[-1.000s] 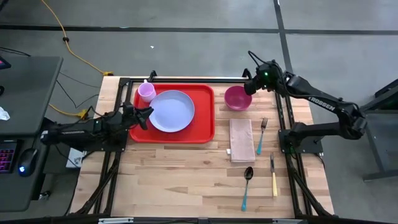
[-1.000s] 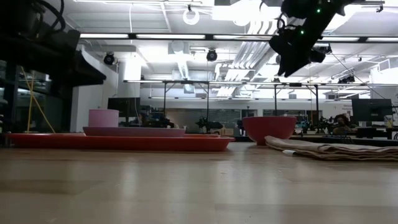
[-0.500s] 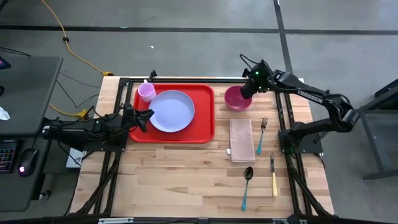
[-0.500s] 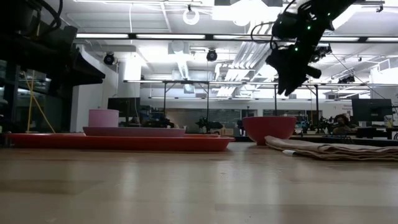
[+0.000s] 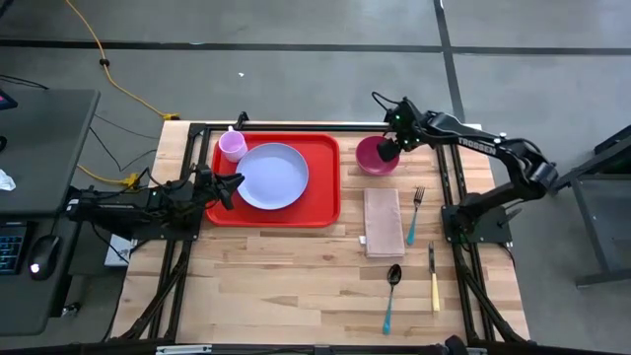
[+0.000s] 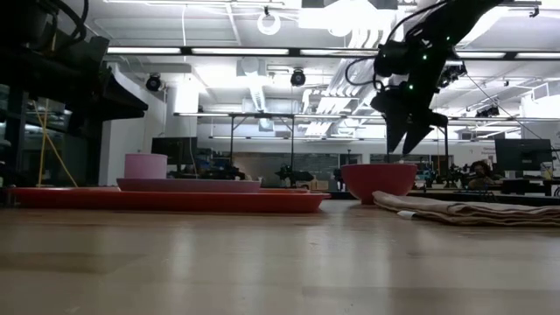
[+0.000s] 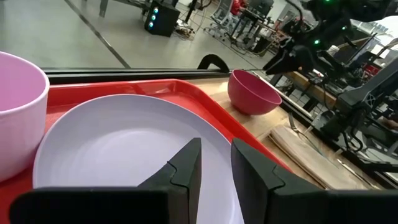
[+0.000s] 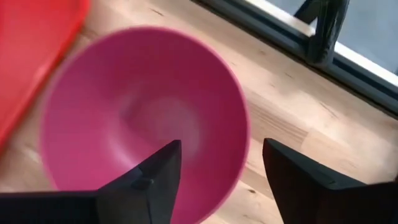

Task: Set up tray
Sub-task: Put the pink bowl on the light purple plate

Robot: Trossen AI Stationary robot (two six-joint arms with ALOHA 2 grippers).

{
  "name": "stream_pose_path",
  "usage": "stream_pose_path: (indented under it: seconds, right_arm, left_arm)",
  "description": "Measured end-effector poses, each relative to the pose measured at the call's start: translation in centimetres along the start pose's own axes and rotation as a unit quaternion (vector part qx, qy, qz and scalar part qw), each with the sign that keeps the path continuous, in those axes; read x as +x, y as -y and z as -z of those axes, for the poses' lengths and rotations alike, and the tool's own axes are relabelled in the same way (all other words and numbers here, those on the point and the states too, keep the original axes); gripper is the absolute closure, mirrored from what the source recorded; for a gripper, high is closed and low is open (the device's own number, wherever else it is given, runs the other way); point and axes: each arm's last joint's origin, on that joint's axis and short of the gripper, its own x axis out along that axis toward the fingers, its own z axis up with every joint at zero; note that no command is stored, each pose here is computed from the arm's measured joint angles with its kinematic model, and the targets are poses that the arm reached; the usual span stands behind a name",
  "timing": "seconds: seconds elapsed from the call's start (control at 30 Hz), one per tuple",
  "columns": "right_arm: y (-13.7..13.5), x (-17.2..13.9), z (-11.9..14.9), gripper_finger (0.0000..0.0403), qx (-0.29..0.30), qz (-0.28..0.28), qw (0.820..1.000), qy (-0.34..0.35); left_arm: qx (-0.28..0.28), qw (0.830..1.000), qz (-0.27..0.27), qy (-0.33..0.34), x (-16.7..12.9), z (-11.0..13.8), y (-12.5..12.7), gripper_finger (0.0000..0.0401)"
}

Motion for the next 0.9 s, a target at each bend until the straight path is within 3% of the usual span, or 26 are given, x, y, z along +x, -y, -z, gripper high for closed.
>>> stream_pose_path:
  seconds: [0.57, 0.9]
  right_arm:
    - [1.2, 3.5, 0.1, 0.0180, -0.003, 0.017, 0.998, -0.067]
    - [1.2, 4.1, -0.2, 0.0193, -0.003, 0.026, 0.998, -0.061]
  left_arm:
    - [-0.002, 1.000, -0.001, -0.002, 0.0, 0.0, 0.0, 0.0284]
    - [0.002, 1.000, -0.001, -0.002, 0.0, 0.0, 0.0, 0.0284]
